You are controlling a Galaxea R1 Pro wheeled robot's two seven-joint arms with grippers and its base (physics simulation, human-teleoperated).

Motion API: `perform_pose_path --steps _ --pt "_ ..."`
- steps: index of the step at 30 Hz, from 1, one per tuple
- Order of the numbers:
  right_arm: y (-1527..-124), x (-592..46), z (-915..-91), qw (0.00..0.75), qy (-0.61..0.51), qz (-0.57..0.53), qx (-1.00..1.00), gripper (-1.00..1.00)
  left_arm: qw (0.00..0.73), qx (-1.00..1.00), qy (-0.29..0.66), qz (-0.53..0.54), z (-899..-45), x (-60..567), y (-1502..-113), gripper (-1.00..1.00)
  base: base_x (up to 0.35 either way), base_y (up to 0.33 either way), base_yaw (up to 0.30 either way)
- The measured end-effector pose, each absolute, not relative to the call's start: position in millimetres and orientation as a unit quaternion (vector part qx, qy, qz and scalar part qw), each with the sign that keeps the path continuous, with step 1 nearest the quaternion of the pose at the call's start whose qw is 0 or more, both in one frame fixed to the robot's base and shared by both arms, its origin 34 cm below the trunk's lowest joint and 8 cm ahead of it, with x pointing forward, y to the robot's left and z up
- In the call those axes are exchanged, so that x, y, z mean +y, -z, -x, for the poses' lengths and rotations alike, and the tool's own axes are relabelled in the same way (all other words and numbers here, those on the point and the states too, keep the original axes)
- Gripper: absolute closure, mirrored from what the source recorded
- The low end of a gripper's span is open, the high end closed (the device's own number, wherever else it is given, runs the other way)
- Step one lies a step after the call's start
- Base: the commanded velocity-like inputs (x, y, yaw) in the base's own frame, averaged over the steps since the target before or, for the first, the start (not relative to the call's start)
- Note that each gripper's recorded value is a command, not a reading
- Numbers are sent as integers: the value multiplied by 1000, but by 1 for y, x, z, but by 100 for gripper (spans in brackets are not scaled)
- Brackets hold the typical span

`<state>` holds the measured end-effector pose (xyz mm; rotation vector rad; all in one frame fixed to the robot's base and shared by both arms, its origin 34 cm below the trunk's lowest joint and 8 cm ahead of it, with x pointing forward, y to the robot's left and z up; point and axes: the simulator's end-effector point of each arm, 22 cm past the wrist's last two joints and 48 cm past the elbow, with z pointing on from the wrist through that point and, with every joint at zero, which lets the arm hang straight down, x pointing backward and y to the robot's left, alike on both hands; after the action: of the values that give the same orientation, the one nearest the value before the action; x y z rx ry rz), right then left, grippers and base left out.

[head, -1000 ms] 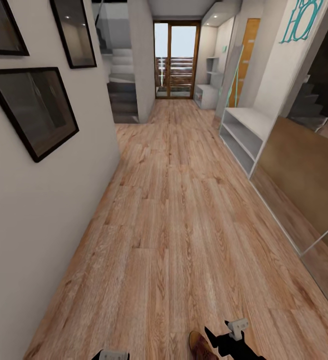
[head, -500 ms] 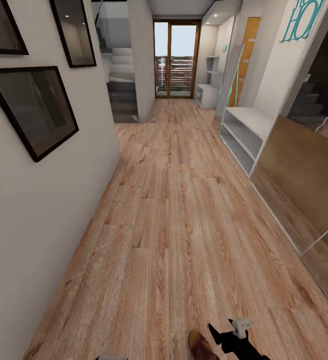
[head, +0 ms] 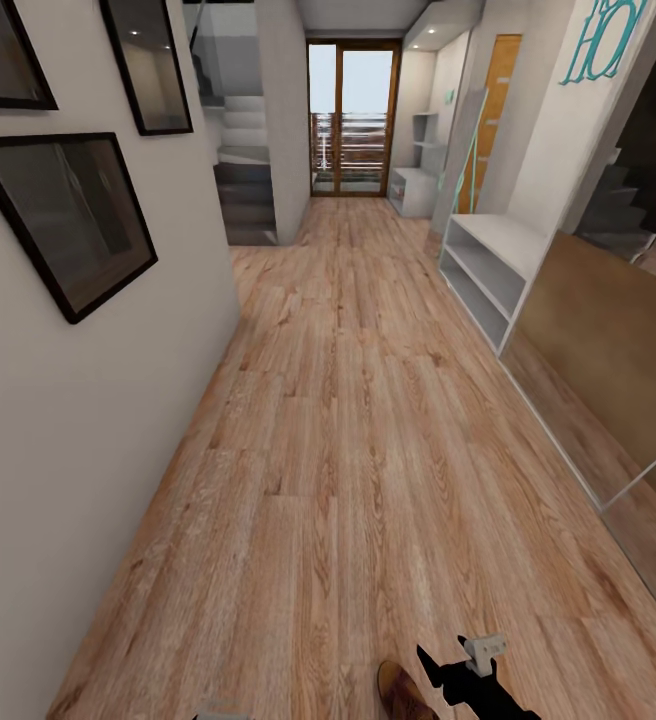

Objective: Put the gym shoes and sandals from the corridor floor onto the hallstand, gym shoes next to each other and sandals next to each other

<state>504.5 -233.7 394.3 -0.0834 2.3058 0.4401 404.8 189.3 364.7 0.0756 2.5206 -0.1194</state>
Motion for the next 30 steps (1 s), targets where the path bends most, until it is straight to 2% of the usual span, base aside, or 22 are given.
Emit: perform_pose_path --steps 14,30 --pt "-395 -233 -504 386 -175 34 905 -100 304 951 45 -30 -405 189 -365 -100 -221 -30 0" --pt "-395 -233 -504 386 -175 34 905 -100 303 951 45 -30 -405 189 -365 -100 -62 -26 87"
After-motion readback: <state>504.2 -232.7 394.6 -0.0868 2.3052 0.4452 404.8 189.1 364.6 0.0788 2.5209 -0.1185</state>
